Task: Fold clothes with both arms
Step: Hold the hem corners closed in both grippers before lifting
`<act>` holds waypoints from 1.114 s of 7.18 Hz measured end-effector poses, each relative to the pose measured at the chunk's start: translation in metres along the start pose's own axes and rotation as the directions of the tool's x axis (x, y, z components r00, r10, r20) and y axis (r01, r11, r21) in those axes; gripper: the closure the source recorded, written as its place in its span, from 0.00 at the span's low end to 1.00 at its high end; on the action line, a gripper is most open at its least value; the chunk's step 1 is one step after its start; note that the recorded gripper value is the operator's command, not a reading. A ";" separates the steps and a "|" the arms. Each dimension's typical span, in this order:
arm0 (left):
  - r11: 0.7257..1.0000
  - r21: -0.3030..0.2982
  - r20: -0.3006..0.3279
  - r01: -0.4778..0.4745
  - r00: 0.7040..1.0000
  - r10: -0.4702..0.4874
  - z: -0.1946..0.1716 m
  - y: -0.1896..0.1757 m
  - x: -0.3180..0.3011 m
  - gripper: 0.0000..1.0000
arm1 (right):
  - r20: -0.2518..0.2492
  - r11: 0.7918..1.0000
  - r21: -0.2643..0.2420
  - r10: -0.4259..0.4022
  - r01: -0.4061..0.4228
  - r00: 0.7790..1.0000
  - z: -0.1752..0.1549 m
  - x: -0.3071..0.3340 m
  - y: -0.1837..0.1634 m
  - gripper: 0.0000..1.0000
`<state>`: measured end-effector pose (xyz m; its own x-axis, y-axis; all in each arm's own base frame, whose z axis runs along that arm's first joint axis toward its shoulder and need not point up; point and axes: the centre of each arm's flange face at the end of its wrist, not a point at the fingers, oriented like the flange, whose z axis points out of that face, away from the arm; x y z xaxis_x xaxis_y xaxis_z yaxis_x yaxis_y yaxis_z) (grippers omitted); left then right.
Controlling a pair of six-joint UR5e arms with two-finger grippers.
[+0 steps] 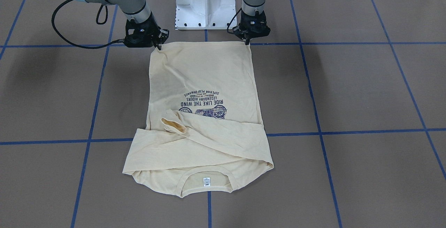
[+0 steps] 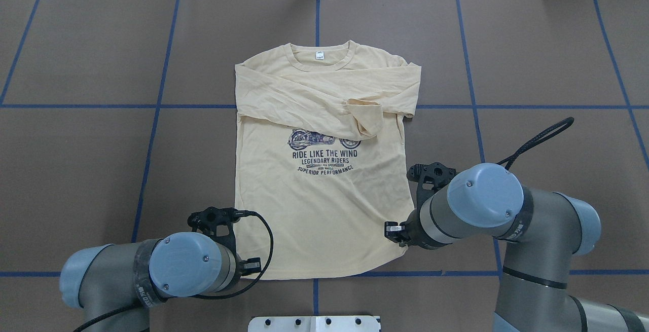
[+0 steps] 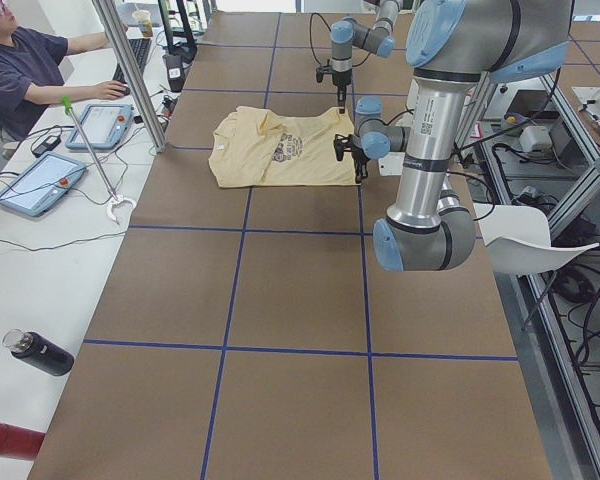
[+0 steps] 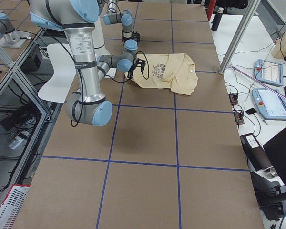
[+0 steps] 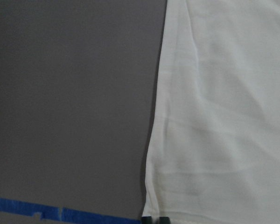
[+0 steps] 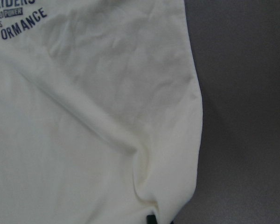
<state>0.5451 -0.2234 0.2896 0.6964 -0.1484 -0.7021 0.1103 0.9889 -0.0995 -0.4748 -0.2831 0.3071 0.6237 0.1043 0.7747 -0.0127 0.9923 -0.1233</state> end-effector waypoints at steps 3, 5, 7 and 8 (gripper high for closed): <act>1.000 0.004 0.010 0.005 1.000 -0.005 -0.002 -0.003 -0.001 0.53 | 0.000 1.000 -0.001 0.000 0.000 1.000 0.001 -0.001 0.000 1.00; 1.000 0.005 0.036 0.007 0.999 -0.008 -0.002 -0.003 -0.005 0.49 | -0.003 1.000 -0.002 -0.001 0.001 1.000 0.002 0.000 0.000 1.00; 1.000 0.003 0.043 0.005 0.999 -0.005 0.000 -0.002 -0.005 0.49 | -0.004 1.000 -0.002 0.000 0.000 1.000 0.003 0.000 0.000 1.00; 1.000 0.002 0.044 0.004 0.999 -0.004 0.001 -0.001 -0.004 0.49 | -0.004 1.000 -0.002 -0.001 0.001 1.000 0.003 0.000 0.000 1.00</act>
<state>0.5426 -0.2234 0.2932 0.7267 -0.1525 -0.6698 0.1142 0.9883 -0.1011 -0.4769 -0.2826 0.3086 0.6267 0.1033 0.7724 -0.0106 0.9922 -0.1241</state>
